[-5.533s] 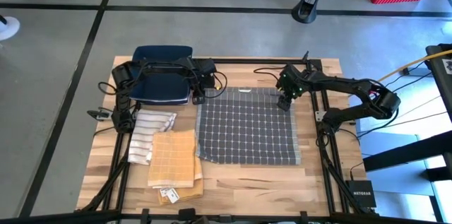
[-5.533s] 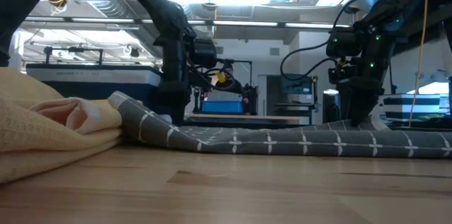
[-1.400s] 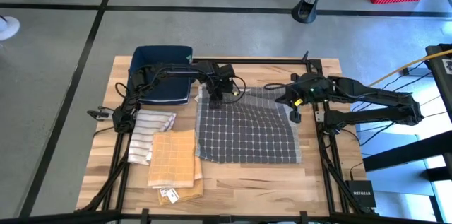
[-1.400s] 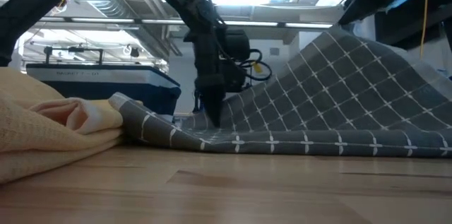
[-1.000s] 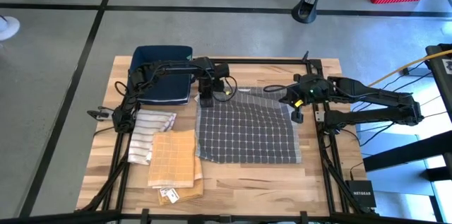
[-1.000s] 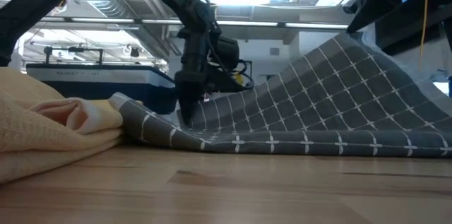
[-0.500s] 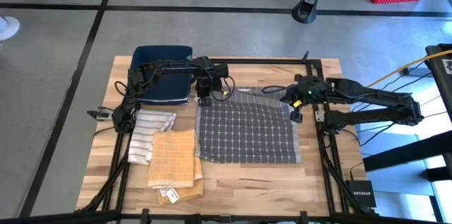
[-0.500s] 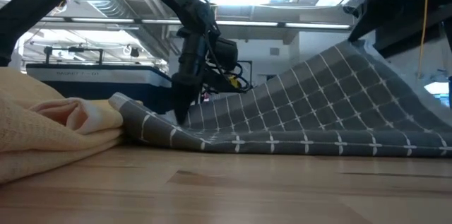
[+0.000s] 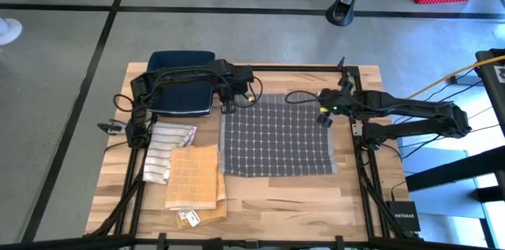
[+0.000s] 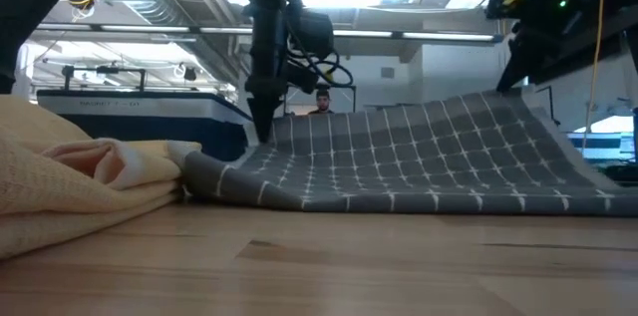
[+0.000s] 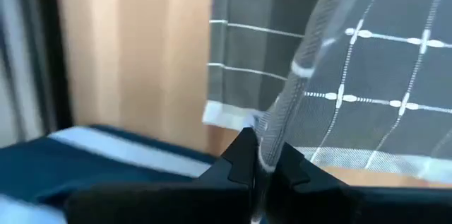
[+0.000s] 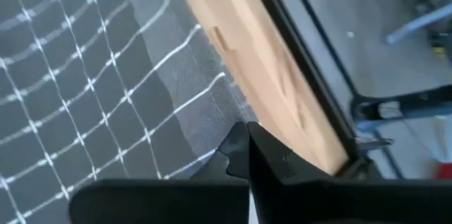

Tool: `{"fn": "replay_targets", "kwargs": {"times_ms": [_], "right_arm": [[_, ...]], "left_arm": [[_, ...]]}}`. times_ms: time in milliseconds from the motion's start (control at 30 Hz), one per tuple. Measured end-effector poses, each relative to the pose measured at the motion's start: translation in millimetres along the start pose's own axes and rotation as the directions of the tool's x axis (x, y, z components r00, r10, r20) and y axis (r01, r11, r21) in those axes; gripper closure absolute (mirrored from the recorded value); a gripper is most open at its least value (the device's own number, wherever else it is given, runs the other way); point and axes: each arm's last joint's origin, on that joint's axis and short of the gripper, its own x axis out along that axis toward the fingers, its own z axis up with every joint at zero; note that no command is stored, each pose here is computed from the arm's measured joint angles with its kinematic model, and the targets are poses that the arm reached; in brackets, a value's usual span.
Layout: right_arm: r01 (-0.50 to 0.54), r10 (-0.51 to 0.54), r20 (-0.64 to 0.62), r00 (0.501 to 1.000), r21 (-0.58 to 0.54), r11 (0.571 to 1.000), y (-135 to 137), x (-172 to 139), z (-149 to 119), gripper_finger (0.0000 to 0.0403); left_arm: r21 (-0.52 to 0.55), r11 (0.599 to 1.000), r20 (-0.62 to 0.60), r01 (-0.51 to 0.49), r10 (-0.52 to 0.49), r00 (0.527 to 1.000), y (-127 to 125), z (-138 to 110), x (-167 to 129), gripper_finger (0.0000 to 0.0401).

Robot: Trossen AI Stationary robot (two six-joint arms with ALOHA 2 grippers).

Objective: Fold towel
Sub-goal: Fold the gray pattern towel

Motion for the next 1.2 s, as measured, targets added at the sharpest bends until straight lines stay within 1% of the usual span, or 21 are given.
{"fn": "replay_targets", "kwargs": {"times_ms": [100,133,300,367,467,567,767,867,967,1033,1100,1200], "right_arm": [[0.062,-0.063,-0.037,0.997,-0.025,0.998,3.3,8.7,2.9,0.0403],[0.079,-0.081,-0.053,0.995,-0.031,0.996,3.9,12.5,4.0,0.0403],[0.116,-0.122,-0.149,0.981,-0.047,0.992,4.9,33.4,7.3,0.0403],[0.132,-0.14,-0.176,0.974,-0.055,0.99,4.4,41.4,8.9,0.0402],[0.168,-0.18,-0.197,0.964,-0.076,0.983,1.8,52.9,12.1,0.0402],[0.183,-0.196,-0.2,0.96,-0.083,0.98,-1.9,62.3,15.7,0.0402],[0.252,-0.271,-0.19,0.944,-0.119,0.961,-11.4,70.5,19.8,0.0402],[0.259,-0.277,-0.183,0.943,-0.12,0.959,-17.8,73.5,21.5,0.0402],[0.249,-0.263,-0.169,0.95,-0.101,0.963,-21.4,75.7,23.4,0.0402],[0.244,-0.256,-0.142,0.956,-0.096,0.965,-22.9,78.7,24.8,0.0402],[0.247,-0.26,-0.132,0.957,-0.103,0.963,-25.7,84.2,22.3,0.0402],[0.249,-0.262,-0.139,0.955,-0.103,0.963,-28.1,95.6,16.9,0.0402]], "left_arm": [[-0.038,0.997,-0.019,-0.063,0.062,0.998,3.7,-1.3,1.0,0.0398],[-0.047,0.996,-0.021,-0.07,0.07,0.997,4.4,-1.4,1.1,0.0399],[-0.056,0.995,0.009,-0.082,0.082,0.997,7.2,1.3,1.5,0.0395],[-0.064,0.994,0.026,-0.085,0.087,0.996,7.6,3.0,1.5,0.0394],[-0.08,0.993,0.02,-0.083,0.084,0.996,7.5,2.3,1.6,0.0398],[-0.12,0.989,0.02,-0.09,0.093,0.996,10.3,1.9,2.1,0.0399],[-0.19,0.967,0.005,-0.17,0.174,0.985,13.7,1.9,2.0,0.04],[-0.228,0.957,0.004,-0.18,0.186,0.983,14.5,2.9,4.0,0.04],[-0.276,0.944,-0.035,-0.181,0.179,0.983,13.5,1.5,9.2,0.04],[-0.298,0.933,-0.058,-0.201,0.192,0.98,12.9,1.2,12.4,0.04],[-0.3,0.924,-0.081,-0.238,0.224,0.971,13.9,2.6,19.0,0.04],[-0.299,0.921,-0.097,-0.251,0.232,0.968,17.7,4.2,28.8,0.04]]}}
